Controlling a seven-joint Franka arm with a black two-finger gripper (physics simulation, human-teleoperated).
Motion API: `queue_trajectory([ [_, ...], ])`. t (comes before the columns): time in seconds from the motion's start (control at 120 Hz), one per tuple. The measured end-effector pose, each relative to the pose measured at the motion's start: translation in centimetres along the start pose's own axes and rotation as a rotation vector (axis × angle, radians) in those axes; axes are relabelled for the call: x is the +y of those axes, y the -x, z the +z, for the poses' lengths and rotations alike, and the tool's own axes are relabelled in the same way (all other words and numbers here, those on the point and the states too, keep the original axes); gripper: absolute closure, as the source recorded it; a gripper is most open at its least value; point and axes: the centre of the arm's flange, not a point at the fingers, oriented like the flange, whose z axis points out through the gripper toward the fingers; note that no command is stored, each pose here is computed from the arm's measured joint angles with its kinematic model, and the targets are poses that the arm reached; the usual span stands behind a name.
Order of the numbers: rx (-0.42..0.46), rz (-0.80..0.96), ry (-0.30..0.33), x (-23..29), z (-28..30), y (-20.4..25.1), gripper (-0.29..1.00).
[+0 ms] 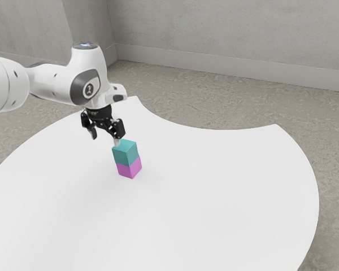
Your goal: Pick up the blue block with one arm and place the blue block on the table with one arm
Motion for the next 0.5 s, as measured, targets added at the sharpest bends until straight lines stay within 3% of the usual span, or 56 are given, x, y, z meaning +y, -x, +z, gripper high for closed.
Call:
queue_trajectory([
  [0.208,0.045,0.024,-0.01,1.4,1.5,-2.9,0.0],
  [0.5,0.025,0.024,0.007,2.5,5.0,-3.8,0.0],
])
